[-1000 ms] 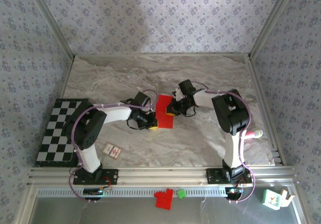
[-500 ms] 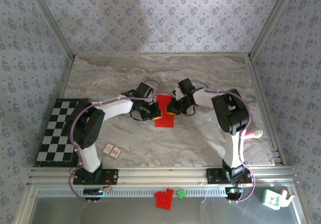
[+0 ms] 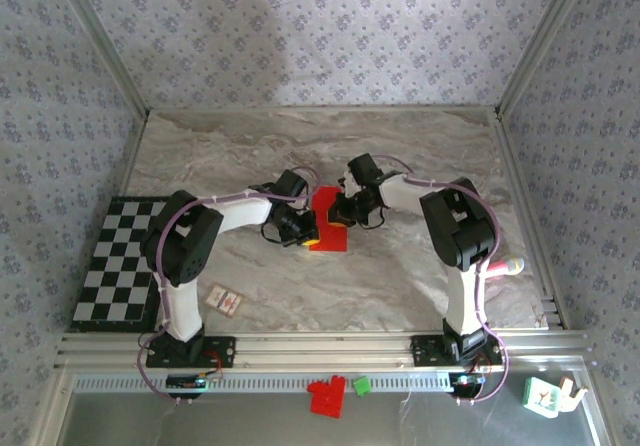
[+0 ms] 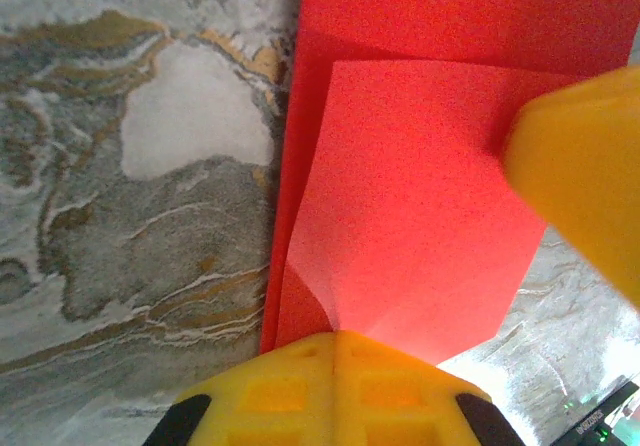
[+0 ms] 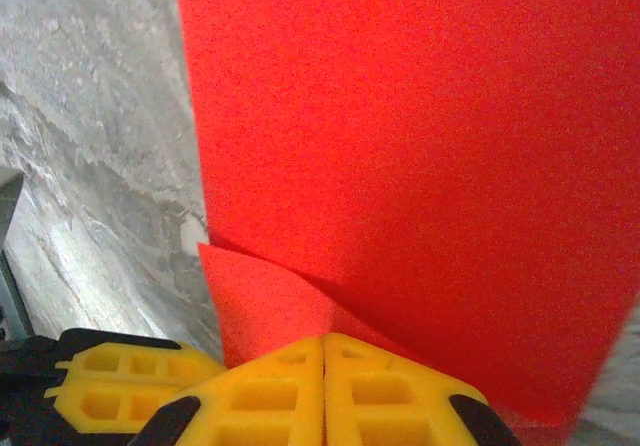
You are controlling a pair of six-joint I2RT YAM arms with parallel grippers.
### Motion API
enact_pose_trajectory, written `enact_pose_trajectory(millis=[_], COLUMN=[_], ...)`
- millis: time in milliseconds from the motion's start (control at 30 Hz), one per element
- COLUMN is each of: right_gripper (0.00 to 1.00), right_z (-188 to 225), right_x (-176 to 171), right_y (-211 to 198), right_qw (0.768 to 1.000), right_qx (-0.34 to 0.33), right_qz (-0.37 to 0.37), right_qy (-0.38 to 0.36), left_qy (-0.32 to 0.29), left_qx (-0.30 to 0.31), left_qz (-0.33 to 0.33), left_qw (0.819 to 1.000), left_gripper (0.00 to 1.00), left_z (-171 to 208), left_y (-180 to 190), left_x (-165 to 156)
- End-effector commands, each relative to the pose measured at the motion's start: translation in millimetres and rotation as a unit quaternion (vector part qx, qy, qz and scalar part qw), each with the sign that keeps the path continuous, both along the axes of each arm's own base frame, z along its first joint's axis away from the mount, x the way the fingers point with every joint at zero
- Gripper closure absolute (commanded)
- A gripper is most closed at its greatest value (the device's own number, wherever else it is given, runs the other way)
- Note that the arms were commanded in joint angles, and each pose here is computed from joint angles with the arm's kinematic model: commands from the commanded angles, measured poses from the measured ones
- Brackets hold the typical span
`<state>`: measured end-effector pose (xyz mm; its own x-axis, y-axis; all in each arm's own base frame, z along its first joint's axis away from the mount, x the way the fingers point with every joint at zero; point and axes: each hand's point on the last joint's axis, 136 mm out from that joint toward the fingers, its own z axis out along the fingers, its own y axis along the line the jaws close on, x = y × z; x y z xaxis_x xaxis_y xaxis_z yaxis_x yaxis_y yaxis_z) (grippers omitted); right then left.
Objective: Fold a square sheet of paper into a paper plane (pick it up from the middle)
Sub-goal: Fold the triangle a second time at the center of the table.
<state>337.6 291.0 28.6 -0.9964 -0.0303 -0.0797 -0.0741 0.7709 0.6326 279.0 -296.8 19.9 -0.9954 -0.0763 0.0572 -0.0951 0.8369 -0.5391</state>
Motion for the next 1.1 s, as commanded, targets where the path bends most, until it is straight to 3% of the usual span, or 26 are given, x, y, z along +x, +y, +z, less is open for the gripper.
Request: enact_pose_trajectory(millis=[0, 167, 400, 600, 800, 900, 1067], right_gripper=[0.93, 0.93, 0.94, 0.93, 0.91, 0.87, 0.64], right_z=[5.8, -16.7, -37.5, -30.4, -6.0, 7.2, 20.7], right_x=[-7.3, -13.7, 3.5, 33.5, 41.0, 32.4, 11.7], right_y=[7.8, 4.8, -47.8, -88.1, -95.6, -93.0, -90.2], right_qw=[1.000, 0.999, 0.997, 0.994, 0.992, 0.992, 0.983], right_qx=[-0.012, -0.029, -0.058, -0.051, -0.054, -0.052, -0.030], right_qz=[0.007, 0.000, -0.045, -0.098, -0.110, -0.117, -0.179], right_qy=[-0.004, 0.016, 0.022, 0.015, -0.011, -0.019, 0.002], left_qy=[0.041, 0.054, 0.079, 0.107, 0.083, 0.051, -0.008], left_qx=[0.050, 0.060, 0.081, 0.094, 0.055, 0.006, -0.051], left_qz=[0.006, 0.011, 0.025, 0.028, 0.014, 0.007, 0.012], left_qw=[0.998, 0.997, 0.993, 0.989, 0.995, 0.999, 0.999], left_gripper=[1.00, 1.00, 1.00, 1.00, 1.00, 0.97, 0.80], left_z=[-21.4, -25.0, -32.5, -42.6, -25.2, 3.0, 49.7], left_y=[15.5, 18.8, 29.5, 36.8, 19.8, -0.5, -23.7], left_x=[-15.4, -18.6, -27.1, -37.7, -25.0, -7.6, 21.3])
